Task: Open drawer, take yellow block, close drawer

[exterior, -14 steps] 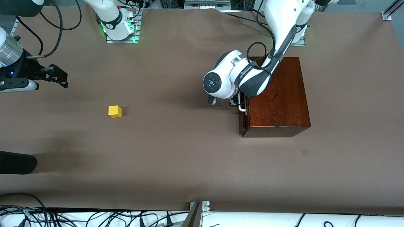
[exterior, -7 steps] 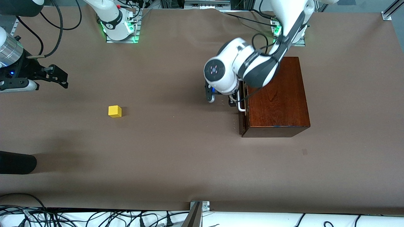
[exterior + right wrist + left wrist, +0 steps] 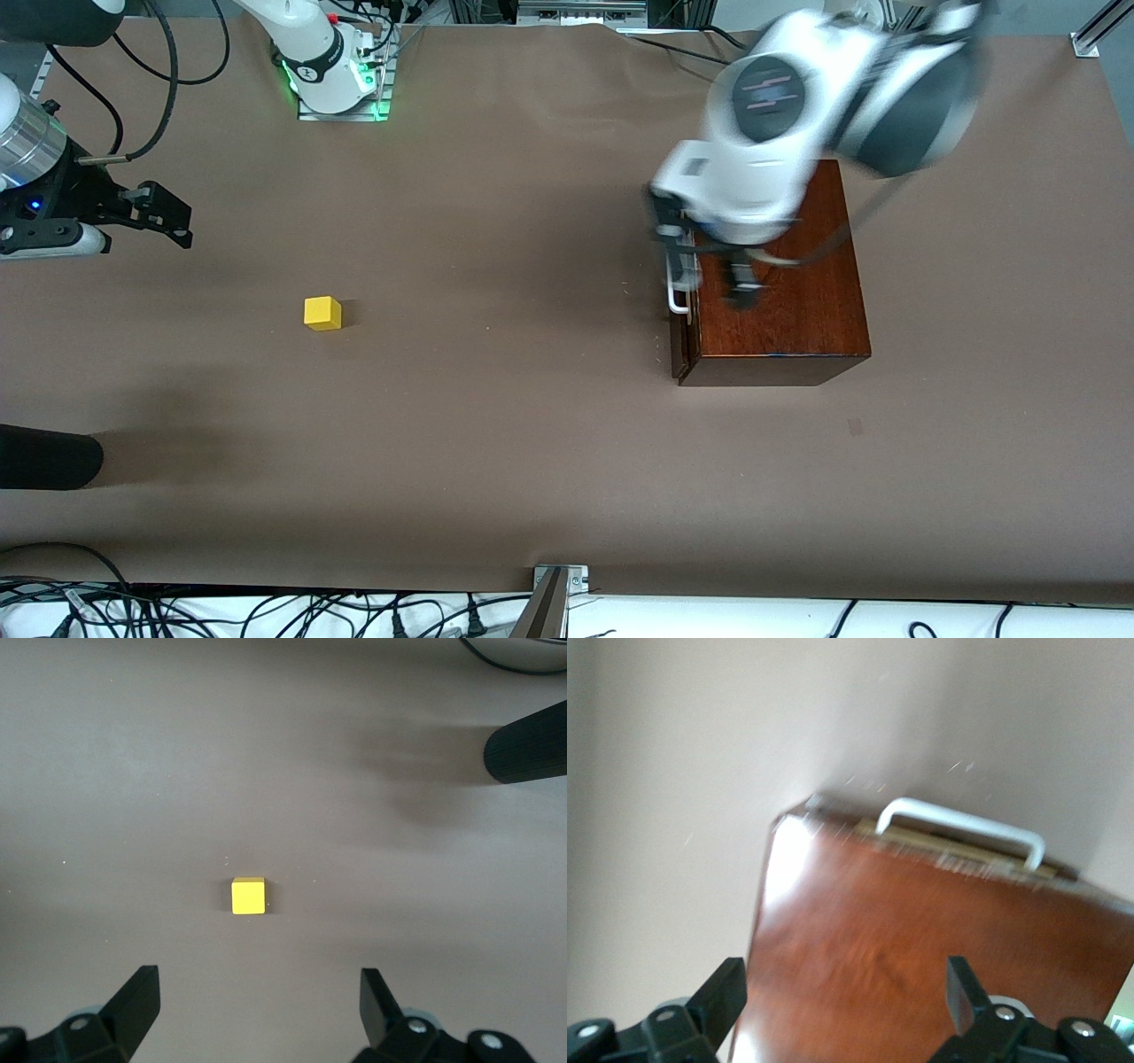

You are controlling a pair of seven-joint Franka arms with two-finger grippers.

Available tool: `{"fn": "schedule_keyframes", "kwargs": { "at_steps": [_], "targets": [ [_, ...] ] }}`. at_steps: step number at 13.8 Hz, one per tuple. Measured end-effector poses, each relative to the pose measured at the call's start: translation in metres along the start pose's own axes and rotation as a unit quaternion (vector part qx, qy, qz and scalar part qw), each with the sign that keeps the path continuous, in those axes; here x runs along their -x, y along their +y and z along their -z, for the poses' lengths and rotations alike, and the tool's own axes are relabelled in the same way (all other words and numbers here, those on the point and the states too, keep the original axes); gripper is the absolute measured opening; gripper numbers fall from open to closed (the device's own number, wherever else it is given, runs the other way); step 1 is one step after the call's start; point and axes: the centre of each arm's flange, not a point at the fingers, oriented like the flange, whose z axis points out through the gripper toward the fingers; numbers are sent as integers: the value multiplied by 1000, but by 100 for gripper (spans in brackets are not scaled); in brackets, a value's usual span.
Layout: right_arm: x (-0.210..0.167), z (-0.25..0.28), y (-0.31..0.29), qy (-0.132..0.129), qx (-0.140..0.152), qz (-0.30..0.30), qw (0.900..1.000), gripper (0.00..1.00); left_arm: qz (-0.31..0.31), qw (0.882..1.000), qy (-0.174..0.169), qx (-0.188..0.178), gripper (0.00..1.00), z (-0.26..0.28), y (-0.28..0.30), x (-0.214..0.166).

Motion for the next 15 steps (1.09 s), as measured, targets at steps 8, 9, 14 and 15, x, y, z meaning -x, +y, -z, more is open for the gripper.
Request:
{"fn": "schedule_keyframes", "kwargs": {
  "at_steps": [8,9,14,15],
  "targets": [
    [0,0,-1,0,0,0,1000,100,142,989,24,-15,100,30,-89,138],
    [0,0,-1,0,0,1,1000,100,164,986,29,-16,100,35,-88,142],
    [0,0,-2,1,0,1,1000,100,376,926,33,-7,100,6,-94,149],
    [0,1,-2,1,0,1,1000,100,416,909,32,-3,100,3,-94,157]
  ]
}}
